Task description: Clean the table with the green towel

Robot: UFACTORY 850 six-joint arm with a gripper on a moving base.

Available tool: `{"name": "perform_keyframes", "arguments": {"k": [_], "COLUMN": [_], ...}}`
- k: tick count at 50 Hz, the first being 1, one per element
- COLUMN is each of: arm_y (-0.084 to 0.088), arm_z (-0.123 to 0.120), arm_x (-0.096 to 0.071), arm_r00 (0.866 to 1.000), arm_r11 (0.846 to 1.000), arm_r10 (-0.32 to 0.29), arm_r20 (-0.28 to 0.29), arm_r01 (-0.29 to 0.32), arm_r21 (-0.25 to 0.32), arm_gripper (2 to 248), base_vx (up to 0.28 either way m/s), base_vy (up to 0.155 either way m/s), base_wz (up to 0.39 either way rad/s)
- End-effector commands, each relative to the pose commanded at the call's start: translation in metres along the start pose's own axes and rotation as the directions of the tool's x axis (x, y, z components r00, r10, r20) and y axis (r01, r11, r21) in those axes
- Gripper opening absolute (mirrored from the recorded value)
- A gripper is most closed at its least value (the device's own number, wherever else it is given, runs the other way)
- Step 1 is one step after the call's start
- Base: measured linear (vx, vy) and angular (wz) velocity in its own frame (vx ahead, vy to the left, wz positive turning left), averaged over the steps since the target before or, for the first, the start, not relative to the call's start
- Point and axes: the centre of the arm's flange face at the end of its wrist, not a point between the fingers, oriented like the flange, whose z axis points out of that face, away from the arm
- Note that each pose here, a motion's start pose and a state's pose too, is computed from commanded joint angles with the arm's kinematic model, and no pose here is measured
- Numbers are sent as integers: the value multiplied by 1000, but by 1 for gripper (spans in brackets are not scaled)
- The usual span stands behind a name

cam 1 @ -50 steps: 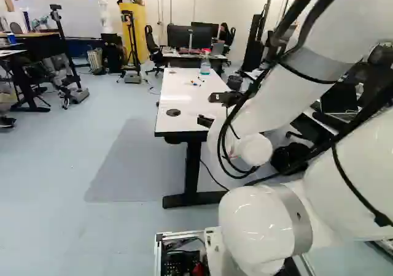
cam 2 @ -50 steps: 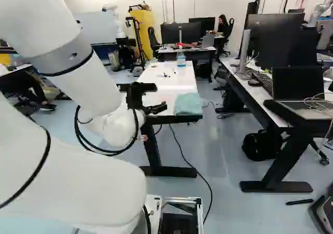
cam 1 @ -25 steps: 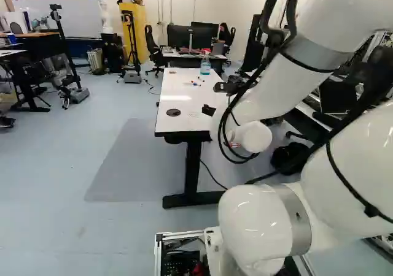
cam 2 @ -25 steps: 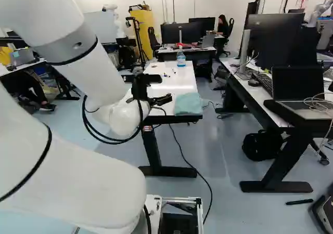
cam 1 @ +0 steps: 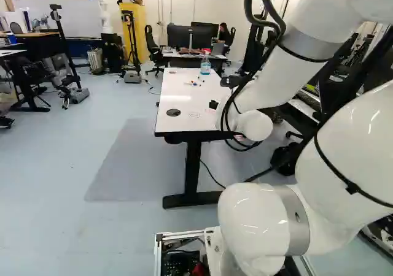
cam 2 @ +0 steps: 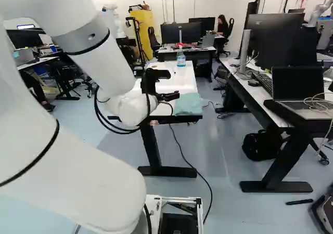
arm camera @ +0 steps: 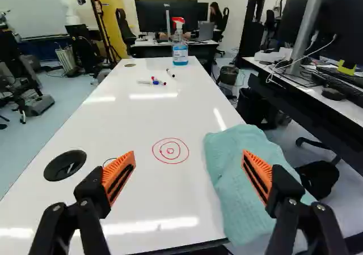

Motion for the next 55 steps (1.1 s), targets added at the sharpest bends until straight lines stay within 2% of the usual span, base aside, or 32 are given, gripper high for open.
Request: {"name": "perform_keyframes", "arguments": {"k": [29,55], "arm_y": [37,70], "arm_z": [13,39], "arm_x": [-2,5], "arm_r00": [996,991], "arm_r11": [994,983], "arm_r10": [40,76], "arm_r20": [79,111], "arm_r01": [-32,-56], "arm_r21": [-102,-176], "arm_gripper": [247,247], "base_vx": [0,0], "base_vy": [0,0], "base_wz": [0,0]}}
